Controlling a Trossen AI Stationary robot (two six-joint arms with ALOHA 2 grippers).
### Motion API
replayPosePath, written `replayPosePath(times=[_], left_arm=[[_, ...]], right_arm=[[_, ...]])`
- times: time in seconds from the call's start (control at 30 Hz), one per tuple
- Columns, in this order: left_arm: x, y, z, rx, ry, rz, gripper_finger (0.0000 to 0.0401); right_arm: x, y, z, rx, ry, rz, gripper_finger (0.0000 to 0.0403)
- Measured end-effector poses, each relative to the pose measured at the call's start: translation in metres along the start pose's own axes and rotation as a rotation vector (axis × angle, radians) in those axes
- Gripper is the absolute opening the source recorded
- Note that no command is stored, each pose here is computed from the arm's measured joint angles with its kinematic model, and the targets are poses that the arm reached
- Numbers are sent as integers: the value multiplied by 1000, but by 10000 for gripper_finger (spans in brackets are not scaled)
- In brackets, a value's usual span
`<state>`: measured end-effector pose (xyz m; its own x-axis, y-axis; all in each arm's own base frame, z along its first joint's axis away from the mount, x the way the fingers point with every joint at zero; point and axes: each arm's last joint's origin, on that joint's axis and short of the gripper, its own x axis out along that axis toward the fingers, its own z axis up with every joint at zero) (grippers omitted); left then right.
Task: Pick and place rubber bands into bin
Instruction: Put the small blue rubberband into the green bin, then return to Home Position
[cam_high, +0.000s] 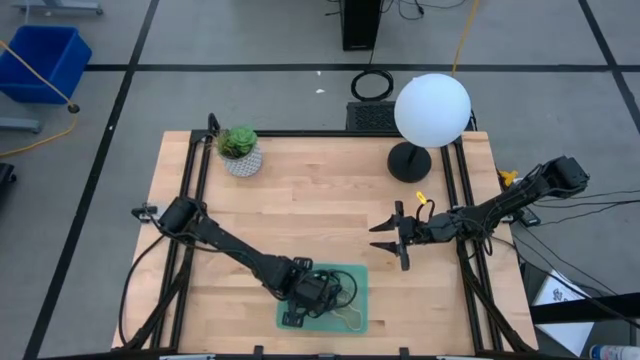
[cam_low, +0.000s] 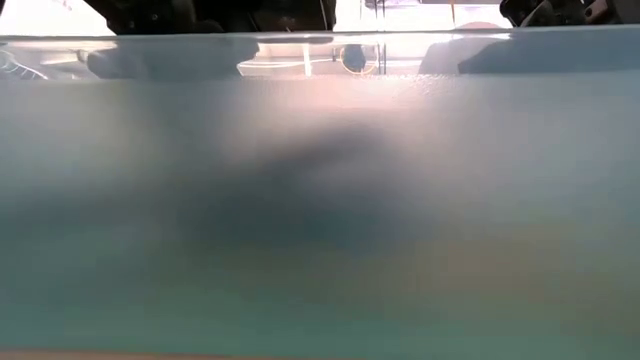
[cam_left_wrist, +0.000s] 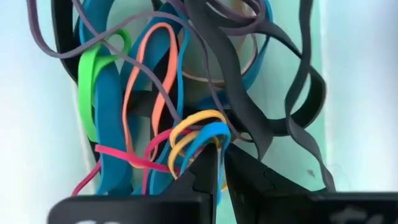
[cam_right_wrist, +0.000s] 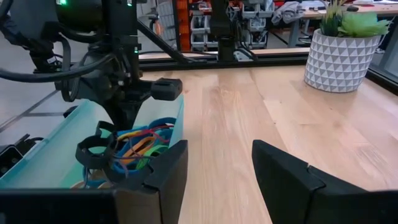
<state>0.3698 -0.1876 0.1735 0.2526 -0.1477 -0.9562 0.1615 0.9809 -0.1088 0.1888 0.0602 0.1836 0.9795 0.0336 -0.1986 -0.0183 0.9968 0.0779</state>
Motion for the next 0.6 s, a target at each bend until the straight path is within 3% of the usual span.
replayPosePath(times=[0.3, 0.6], left_arm=[[0, 1, 0, -10, -7, 26, 56], [-8, 3, 0, 22, -15, 23, 180]], right_arm=[[0, 0, 0, 0, 0, 0, 172], [0, -1, 0, -75, -6, -32, 174]])
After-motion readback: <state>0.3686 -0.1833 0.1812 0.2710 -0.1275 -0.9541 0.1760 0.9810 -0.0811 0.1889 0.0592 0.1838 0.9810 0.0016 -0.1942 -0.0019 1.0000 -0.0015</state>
